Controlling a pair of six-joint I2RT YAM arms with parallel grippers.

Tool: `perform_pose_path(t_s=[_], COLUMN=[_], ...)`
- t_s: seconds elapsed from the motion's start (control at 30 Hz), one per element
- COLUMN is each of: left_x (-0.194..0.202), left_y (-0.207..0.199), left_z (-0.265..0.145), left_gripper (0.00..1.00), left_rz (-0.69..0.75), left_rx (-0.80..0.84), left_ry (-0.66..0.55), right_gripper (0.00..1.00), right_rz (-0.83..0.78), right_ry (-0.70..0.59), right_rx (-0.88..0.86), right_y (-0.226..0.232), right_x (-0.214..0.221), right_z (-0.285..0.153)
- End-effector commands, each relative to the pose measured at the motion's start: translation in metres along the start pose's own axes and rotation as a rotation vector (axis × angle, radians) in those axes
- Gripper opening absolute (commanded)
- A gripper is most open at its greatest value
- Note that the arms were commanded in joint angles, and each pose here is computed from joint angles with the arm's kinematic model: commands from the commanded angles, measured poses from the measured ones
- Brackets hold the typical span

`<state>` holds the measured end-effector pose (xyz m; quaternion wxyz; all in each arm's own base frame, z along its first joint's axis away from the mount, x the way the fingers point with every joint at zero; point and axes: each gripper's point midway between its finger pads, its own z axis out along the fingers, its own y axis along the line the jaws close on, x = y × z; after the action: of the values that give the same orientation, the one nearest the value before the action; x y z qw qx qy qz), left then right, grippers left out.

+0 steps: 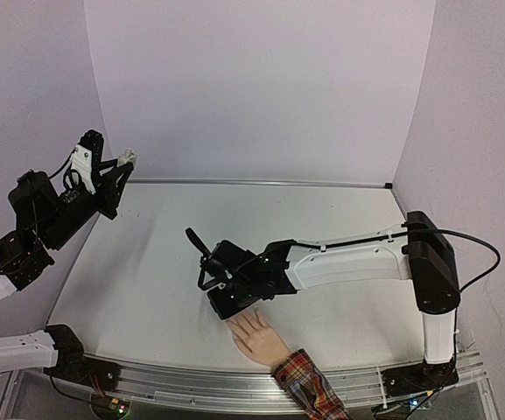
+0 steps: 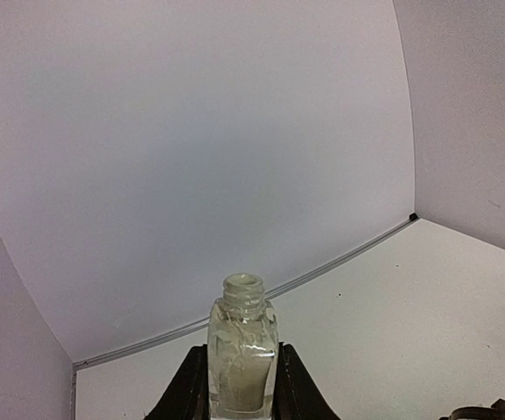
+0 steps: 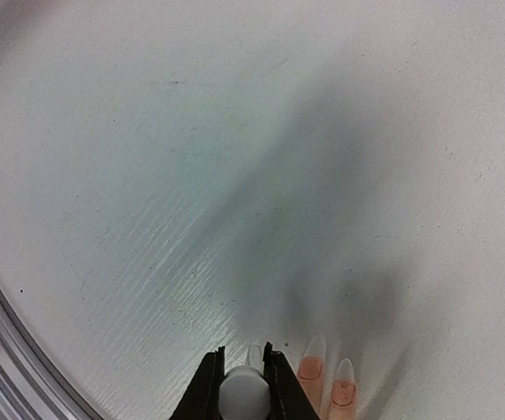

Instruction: Paint the nails

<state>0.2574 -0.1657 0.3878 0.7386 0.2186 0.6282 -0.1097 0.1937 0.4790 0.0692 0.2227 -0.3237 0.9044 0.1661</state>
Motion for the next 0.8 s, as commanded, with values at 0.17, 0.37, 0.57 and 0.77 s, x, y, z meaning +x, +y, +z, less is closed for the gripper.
perform_pose_path(t_s=[0.17, 0.37, 0.57, 0.77], left_x=[-0.0096, -0.0099, -0.0103, -0.0108], left_y=[0.0004, 0.0011, 0.0011, 0.001], left_z=[-0.0019, -0.0025, -0.0025, -0.0028], left_gripper=[0.0, 0.0, 0.0, 0.0], left_rz=[-0.013, -0.014, -0.015, -0.015], left_rx=[0.007, 0.004, 0.004, 0.006], left_ry=[-0.04, -0.04, -0.041, -0.042], right_gripper=[0.0, 0.0, 0.0, 0.0], right_rz=[0.017, 0.022, 0.025, 0.028], right_ry=[0.003, 0.005, -0.001, 0.003], right_rx=[0.011, 0.019, 0.032, 0.036], right_y=[0.0013, -0.0014, -0.0029, -0.0039], right_x=[0.0007, 0.0027, 0.0015, 0.0017], right_z=[0.0046, 0.0041, 0.0054, 0.0068])
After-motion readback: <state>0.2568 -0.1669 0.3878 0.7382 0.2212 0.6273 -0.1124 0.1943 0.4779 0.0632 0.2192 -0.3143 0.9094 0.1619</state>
